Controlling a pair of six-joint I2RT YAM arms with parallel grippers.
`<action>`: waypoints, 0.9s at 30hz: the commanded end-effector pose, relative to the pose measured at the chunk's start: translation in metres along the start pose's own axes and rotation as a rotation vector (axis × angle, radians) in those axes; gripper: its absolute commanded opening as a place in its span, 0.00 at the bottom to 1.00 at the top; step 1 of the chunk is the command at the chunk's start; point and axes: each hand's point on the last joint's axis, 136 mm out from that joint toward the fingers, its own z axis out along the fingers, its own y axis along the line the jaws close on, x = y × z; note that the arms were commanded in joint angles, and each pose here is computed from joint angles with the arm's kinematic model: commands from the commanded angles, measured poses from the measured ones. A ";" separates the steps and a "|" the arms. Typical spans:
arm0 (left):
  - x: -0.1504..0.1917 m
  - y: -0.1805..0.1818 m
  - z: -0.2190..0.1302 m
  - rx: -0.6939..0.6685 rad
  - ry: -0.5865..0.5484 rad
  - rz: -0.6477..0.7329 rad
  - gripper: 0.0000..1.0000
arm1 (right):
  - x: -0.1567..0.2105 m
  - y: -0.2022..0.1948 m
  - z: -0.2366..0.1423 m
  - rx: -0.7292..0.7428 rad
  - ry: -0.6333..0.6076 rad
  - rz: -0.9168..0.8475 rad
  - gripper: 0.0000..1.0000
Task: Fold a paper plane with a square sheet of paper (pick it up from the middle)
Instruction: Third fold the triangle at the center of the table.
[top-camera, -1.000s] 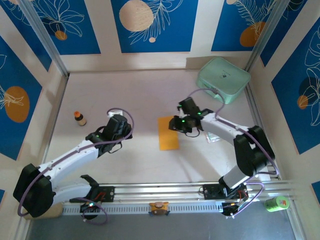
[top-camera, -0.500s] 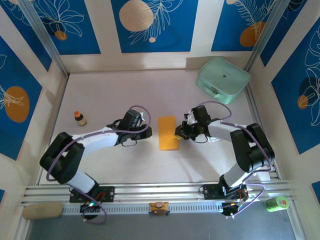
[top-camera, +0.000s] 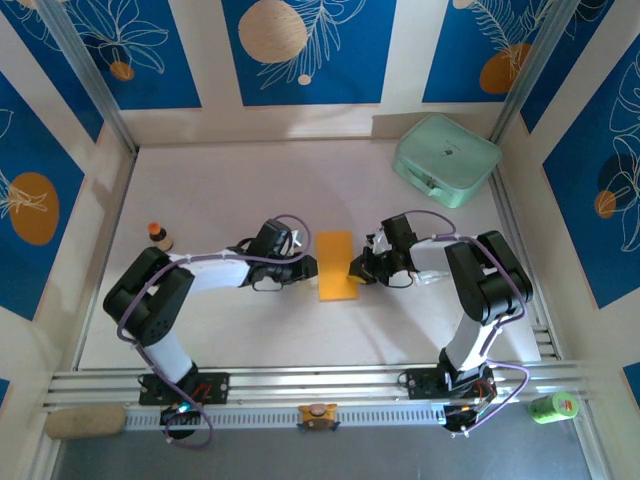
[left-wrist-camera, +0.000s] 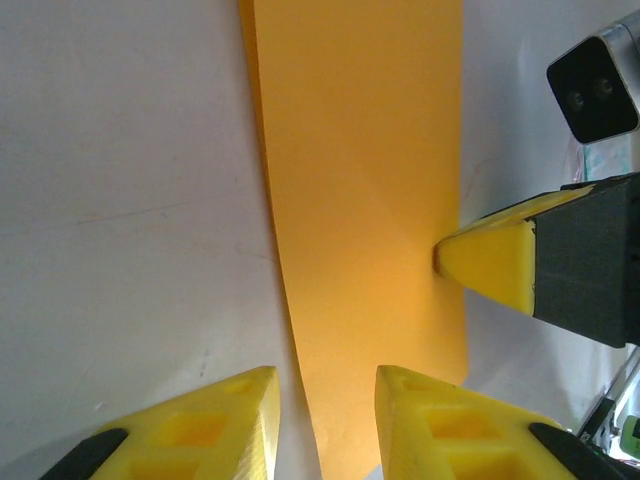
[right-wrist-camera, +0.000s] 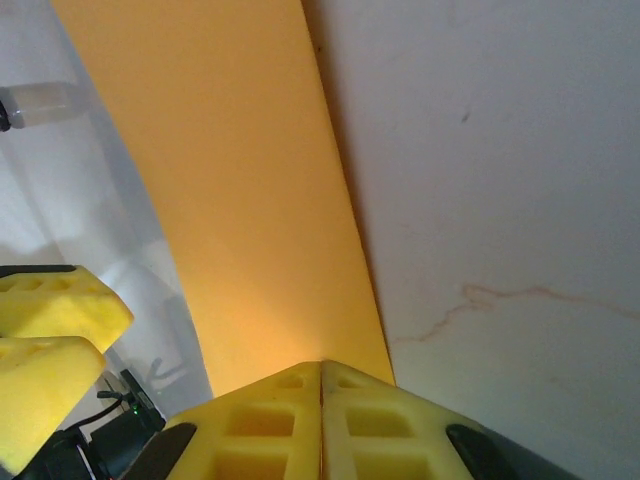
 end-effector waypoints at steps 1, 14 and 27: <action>-0.001 -0.012 0.004 0.036 0.023 -0.003 0.33 | 0.012 -0.024 0.007 0.057 0.034 0.072 0.08; 0.004 -0.008 0.019 0.050 0.071 -0.045 0.30 | 0.012 -0.025 0.006 0.069 0.030 0.077 0.05; 0.005 -0.010 0.027 0.074 0.092 -0.068 0.27 | 0.013 -0.027 0.006 0.081 0.032 0.081 0.05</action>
